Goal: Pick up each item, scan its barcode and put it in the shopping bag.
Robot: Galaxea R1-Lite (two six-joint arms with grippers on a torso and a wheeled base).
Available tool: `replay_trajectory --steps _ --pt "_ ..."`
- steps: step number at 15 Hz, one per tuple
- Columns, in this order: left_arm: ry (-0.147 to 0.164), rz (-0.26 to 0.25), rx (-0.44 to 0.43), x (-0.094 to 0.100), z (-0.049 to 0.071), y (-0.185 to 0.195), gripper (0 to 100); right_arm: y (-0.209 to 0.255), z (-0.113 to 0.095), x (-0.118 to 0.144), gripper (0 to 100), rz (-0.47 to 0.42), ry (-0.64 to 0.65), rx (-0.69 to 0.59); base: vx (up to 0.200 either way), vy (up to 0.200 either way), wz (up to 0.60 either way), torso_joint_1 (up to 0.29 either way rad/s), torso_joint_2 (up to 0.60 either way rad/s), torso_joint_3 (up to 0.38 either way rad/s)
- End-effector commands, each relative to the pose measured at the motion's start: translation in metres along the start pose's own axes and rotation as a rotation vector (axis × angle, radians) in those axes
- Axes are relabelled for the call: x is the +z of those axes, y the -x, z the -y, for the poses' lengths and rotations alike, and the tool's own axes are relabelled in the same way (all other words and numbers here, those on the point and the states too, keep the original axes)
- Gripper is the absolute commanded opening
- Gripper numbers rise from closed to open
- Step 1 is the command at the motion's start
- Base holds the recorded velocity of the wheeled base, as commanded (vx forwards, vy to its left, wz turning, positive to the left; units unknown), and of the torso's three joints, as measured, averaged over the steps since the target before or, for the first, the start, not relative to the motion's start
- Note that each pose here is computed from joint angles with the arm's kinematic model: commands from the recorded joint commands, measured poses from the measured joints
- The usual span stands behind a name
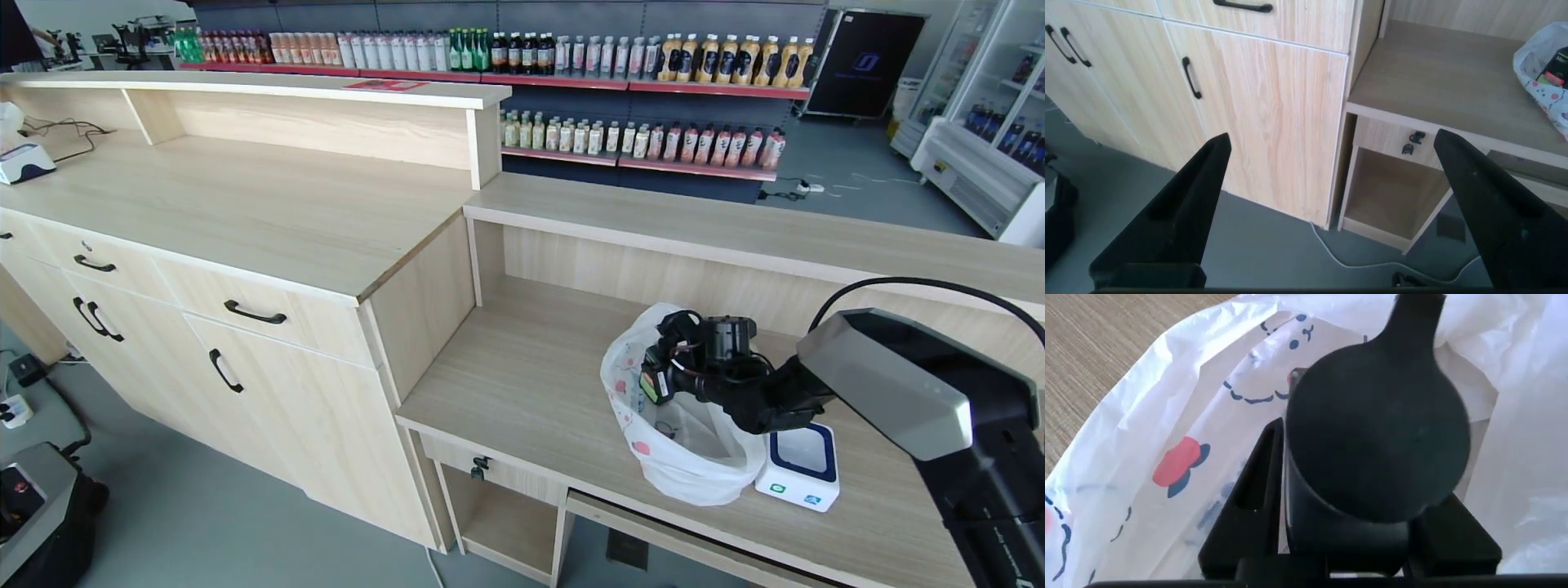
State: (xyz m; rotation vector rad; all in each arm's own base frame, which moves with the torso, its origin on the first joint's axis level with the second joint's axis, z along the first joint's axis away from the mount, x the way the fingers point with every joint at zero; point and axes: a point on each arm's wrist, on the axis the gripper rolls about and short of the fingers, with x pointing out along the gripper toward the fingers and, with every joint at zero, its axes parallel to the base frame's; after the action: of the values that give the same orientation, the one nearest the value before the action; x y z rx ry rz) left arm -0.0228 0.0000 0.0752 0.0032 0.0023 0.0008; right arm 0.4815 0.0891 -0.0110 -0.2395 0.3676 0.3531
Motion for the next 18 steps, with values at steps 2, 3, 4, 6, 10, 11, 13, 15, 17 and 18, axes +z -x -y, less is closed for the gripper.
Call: replay_trajectory --steps 2,3,4,6,10,11,13,15,17,18 --pt "0.000 -0.002 0.001 0.000 0.000 0.000 100 0.002 0.002 0.001 100 -0.003 -0.003 -0.003 0.000 0.000 0.00 0.000 0.00 0.000" --pt "0.000 -0.002 0.001 0.000 0.000 0.000 100 0.007 0.004 0.011 100 0.016 -0.002 -0.009 0.000 0.000 0.00 0.000 0.00 0.000" --pt "0.000 -0.001 0.001 0.000 0.000 0.000 100 0.014 0.005 0.019 100 0.028 -0.002 -0.012 0.000 0.000 0.00 0.000 0.00 0.000" --pt "0.000 -0.002 0.001 0.000 0.000 0.000 100 0.042 0.009 0.054 100 0.093 -0.005 -0.027 0.000 0.000 0.00 0.000 0.00 0.000" --pt "0.000 -0.002 0.001 0.000 0.000 0.000 100 0.182 0.042 0.093 100 0.182 0.008 -0.163 0.000 0.000 0.00 0.000 0.00 0.000" --pt "0.000 -0.002 0.001 0.000 0.000 0.000 100 0.205 0.046 0.086 100 0.161 0.016 -0.191 0.000 0.000 0.00 0.000 0.00 0.000" --pt "0.000 -0.002 0.001 0.000 0.000 0.000 100 0.266 0.054 0.065 100 0.095 0.086 -0.284 0.000 0.000 -0.30 -0.001 0.00 0.001" --pt "0.000 -0.002 0.001 0.000 0.000 0.000 100 0.291 0.063 0.069 100 0.078 0.077 -0.346 0.000 0.000 -0.60 -0.002 0.00 0.002" --pt "0.000 -0.002 0.001 0.000 0.000 0.000 100 0.306 0.073 0.068 100 0.036 0.047 -0.507 0.000 0.000 -0.60 0.002 0.00 0.002" --pt "0.000 -0.002 0.001 0.000 0.000 0.000 100 0.312 0.079 0.062 100 -0.050 -0.027 -0.663 0.000 0.000 -0.60 0.012 0.00 0.002"
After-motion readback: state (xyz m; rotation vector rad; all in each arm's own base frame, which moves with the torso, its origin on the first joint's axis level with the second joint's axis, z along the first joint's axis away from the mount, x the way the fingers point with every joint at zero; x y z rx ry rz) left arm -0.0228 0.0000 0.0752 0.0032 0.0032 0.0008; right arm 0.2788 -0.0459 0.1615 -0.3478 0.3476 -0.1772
